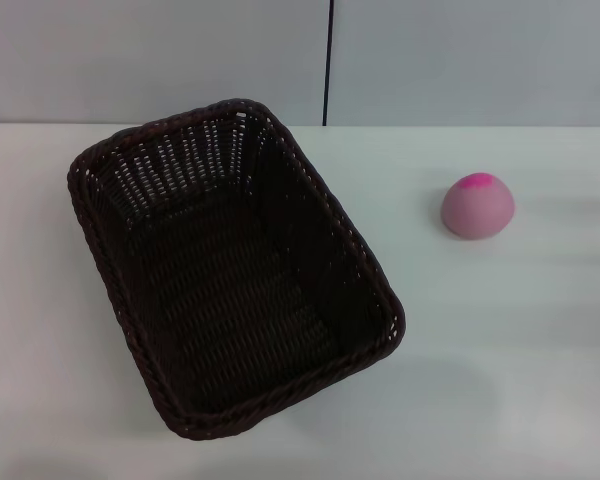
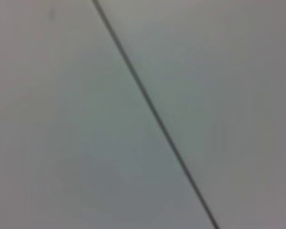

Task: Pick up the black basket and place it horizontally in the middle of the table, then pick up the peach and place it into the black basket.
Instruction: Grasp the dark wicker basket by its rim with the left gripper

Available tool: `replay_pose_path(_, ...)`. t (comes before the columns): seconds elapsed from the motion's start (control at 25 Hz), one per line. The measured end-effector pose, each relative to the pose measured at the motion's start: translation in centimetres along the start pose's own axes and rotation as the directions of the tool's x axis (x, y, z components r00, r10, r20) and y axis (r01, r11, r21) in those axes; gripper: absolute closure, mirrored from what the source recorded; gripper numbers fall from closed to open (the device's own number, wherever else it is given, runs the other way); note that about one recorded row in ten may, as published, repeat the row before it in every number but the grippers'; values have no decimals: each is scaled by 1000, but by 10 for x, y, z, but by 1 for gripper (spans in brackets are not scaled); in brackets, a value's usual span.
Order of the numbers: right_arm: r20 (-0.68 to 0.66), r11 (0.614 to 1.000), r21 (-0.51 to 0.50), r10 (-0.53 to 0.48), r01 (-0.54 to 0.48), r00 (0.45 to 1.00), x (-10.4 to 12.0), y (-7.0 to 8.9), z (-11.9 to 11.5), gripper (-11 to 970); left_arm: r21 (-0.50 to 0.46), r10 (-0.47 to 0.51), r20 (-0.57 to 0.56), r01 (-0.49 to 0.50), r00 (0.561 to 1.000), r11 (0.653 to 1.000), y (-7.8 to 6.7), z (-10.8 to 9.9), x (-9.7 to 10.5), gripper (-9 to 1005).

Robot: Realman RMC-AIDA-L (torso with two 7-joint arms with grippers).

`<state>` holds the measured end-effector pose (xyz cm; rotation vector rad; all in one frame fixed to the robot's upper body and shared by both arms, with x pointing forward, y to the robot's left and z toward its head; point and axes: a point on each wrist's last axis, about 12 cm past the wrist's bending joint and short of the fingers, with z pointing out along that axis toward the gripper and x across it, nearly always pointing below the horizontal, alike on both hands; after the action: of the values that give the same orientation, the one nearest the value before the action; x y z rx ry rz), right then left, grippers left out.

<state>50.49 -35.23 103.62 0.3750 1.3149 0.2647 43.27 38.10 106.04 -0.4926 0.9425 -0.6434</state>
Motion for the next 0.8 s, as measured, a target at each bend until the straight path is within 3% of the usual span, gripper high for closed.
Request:
replay_pose_path(0.12, -24, 999, -45, -21, 20, 999, 1, 3, -1, 225, 62, 68, -51, -65, 996, 996, -2, 7, -1, 166)
replay_pose_path(0.16, -32, 997, -66, -32, 30, 999, 1, 4, 0, 225, 102, 136, -80, -128, 987, 987, -3, 11, -1, 166)
replay_pose_path(0.4, -51, 983, -176, -55, 46, 997, -3, 9, 4, 224, 157, 270, -131, -249, 954, 956, -1, 19, -1, 166)
replay_pose_path(0.48, -55, 980, -194, -56, 45, 997, -5, 9, 5, 223, 174, 280, -142, -255, 949, 951, -1, 21, -2, 166)
replay_pose_path(0.56, -63, 974, -224, -53, 38, 997, -8, 9, 8, 223, 279, 298, -222, -233, 928, 932, -3, 32, -7, 166)
replay_pose_path(0.6, -68, 970, -239, -53, 36, 996, -10, 9, 10, 223, 279, 298, -222, -233, 928, 932, -3, 32, -7, 166)
replay_pose_path(0.8, -82, 960, -279, -53, 28, 995, -13, 12, 17, 225, 456, 316, -414, -106, 854, 884, -8, 66, -19, 166)
